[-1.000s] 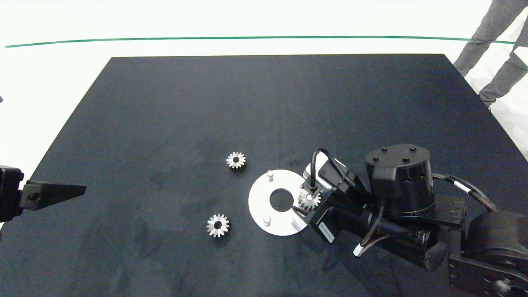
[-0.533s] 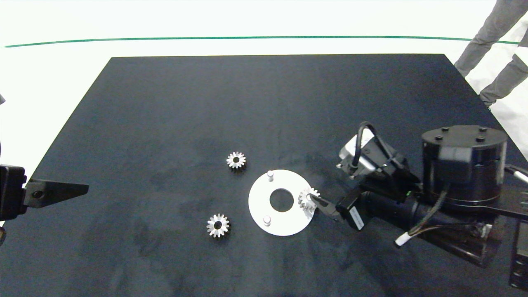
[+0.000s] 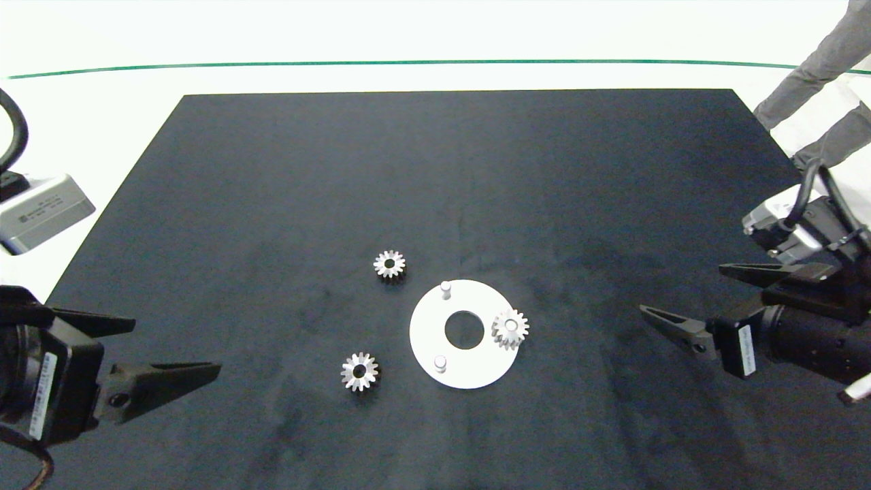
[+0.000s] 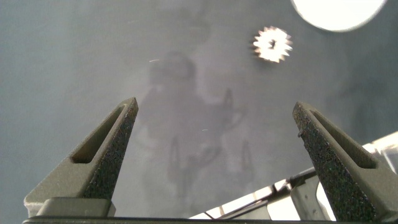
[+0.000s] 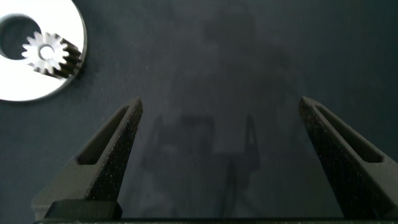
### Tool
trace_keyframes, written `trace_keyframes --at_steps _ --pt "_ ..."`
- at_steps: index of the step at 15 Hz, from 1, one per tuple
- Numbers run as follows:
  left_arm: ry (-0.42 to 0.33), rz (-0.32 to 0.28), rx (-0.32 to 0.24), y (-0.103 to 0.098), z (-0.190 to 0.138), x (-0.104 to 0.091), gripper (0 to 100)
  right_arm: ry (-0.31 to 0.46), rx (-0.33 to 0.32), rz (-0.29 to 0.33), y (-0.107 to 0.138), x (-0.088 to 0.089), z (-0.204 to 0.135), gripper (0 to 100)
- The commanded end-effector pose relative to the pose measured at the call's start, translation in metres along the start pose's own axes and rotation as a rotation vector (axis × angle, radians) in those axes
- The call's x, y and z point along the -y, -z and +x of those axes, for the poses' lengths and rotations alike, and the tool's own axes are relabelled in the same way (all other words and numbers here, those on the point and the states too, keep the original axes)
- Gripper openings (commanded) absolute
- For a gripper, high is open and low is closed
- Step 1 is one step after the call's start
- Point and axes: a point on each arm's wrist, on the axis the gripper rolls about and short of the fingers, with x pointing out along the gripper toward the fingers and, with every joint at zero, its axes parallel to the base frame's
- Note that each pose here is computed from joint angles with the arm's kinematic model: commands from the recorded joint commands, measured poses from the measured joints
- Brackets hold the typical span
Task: Install three planetary gears onto the carrier pins
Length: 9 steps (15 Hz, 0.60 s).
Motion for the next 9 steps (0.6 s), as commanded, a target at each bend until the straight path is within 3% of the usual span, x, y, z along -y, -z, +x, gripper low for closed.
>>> trace_keyframes --at_steps 1,3,5,9 --pt "0.029 0.057 -0.022 0.017 0.018 0.012 100 0.018 0.064 0.065 -0.017 0.013 -0.035 100" --pt "0.003 0.115 0.005 0.033 0.049 0.02 100 0.016 0.085 0.105 -0.03 0.018 -0.051 100" --pt "0.009 0.149 0.03 0.035 0.069 0.03 100 0.015 0.08 0.105 -0.028 0.02 -0.059 100" --pt "0.068 0.208 -0.019 0.036 0.087 0.048 100 0.017 0.096 0.109 -0.031 0.021 -0.062 100"
